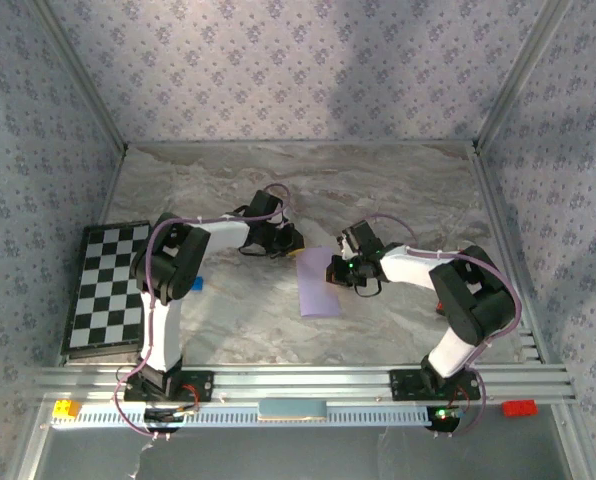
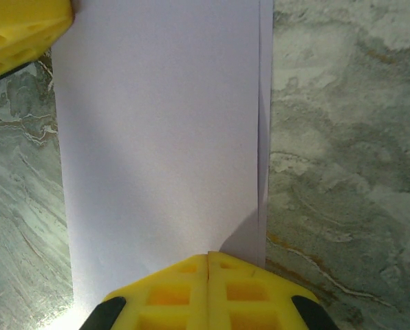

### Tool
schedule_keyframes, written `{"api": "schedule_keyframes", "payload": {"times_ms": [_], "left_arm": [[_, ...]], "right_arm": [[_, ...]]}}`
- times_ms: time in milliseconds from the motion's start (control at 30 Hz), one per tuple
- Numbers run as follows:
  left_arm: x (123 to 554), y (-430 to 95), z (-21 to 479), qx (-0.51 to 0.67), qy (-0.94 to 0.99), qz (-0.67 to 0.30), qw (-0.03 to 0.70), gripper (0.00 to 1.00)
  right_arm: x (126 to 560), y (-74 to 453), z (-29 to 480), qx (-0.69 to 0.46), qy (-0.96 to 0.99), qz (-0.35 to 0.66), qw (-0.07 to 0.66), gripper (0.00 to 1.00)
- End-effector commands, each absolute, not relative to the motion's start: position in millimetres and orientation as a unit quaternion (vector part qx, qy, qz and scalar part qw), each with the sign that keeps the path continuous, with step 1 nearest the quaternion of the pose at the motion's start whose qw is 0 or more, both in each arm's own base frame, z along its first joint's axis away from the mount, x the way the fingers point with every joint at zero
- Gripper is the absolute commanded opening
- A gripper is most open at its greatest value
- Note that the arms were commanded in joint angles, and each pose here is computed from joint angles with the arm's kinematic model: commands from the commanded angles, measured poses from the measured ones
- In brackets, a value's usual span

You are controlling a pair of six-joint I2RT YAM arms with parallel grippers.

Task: Fold a paper plane with a square sheet of paper (pick it up from the middle)
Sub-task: Fold the paper in half at the center of the table.

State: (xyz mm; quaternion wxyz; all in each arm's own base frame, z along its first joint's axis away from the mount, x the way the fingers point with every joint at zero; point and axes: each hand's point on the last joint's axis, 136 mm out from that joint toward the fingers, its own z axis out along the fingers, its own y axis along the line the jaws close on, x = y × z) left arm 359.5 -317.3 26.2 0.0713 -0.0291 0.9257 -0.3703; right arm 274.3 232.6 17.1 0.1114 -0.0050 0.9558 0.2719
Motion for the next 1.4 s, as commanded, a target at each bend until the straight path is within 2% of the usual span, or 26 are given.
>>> {"api": "schedule_keyframes", "payload": {"times_ms": [0,67,200,433,567,900,1200,1367], "left_arm": [[373,-308,65,-0.026,0.924,-0.365,0.112,0.18],[370,-309,82,-0.018,0.92,-0.371,0.122,0.22],[347,-316,96,0.002,0.918,-0.379,0.114,0.22],[279,-329,81,0.025,0.915,-0.399,0.059,0.14],[251,-337,72,0.042,0.911,-0.407,0.043,0.13],[219,-335,52,0.066,0.908,-0.413,0.019,0.14],[195,-307,13,0.073,0.93,-0.36,-0.002,0.14],[197,-307,28,0.077,0.928,-0.365,0.012,0.14]], "right_arm": [[228,191,-29,0.019,0.984,0.178,0.022,0.0],[229,191,-29,0.018,0.983,0.179,0.023,0.0],[230,192,-27,0.021,0.983,0.181,0.026,0.0],[231,191,-28,0.026,0.983,0.18,0.027,0.0],[231,191,-29,0.026,0.983,0.18,0.027,0.0],[228,189,-32,0.027,0.984,0.177,0.022,0.0],[227,188,-34,0.027,0.984,0.175,0.02,0.0],[226,188,-33,0.027,0.984,0.176,0.021,0.0]]}}
